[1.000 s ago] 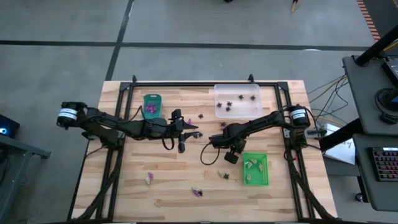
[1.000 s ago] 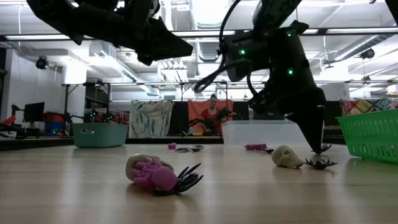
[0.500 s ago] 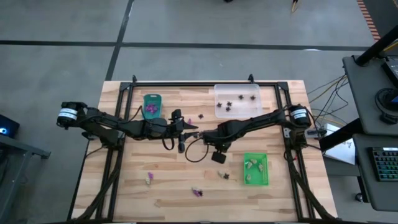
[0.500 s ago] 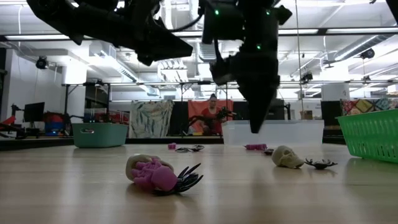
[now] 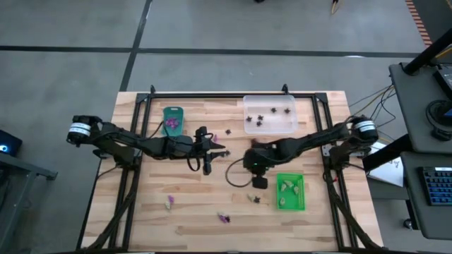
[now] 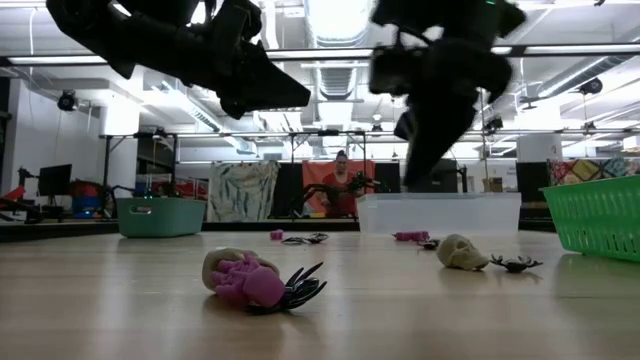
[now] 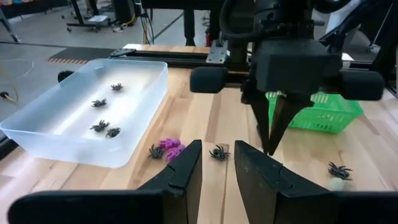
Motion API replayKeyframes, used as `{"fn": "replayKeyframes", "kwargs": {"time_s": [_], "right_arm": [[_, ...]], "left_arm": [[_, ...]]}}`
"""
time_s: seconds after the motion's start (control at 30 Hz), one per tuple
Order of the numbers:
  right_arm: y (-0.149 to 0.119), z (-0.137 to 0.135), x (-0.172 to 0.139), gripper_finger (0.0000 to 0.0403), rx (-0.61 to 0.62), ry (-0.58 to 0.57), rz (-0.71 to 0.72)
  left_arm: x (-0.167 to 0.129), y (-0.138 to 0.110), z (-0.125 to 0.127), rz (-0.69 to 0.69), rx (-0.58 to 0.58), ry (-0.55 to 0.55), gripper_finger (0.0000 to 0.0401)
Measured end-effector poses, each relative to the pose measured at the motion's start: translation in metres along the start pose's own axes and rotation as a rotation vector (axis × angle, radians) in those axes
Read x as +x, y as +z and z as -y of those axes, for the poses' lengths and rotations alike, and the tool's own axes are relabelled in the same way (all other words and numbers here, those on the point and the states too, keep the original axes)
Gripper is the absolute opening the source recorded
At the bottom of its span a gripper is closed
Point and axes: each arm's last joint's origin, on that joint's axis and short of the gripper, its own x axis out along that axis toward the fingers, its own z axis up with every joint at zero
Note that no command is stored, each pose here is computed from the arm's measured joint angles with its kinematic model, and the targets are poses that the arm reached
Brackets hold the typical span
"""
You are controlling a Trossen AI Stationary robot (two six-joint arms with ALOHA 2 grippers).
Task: Sort Halloween decoration
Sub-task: Put the black spider toy into the white bin
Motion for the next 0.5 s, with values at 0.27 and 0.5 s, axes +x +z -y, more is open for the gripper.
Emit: {"fn": "replayKeyframes", "kwargs": {"time_s": [0.27, 0.5], "right_arm": [[-0.050, 0.007, 0.016, 0.0009, -0.191, 0.014, 0.198], [-0.066, 0.016, 0.030, 0.0009, -0.117, 0.006, 0.205]], "left_arm": [[0.001, -0.001, 0.003, 0.006, -0.002, -0.012, 0.0076], [0.000, 0.000, 0.003, 0.016, -0.004, -0.007, 0.0076]]}}
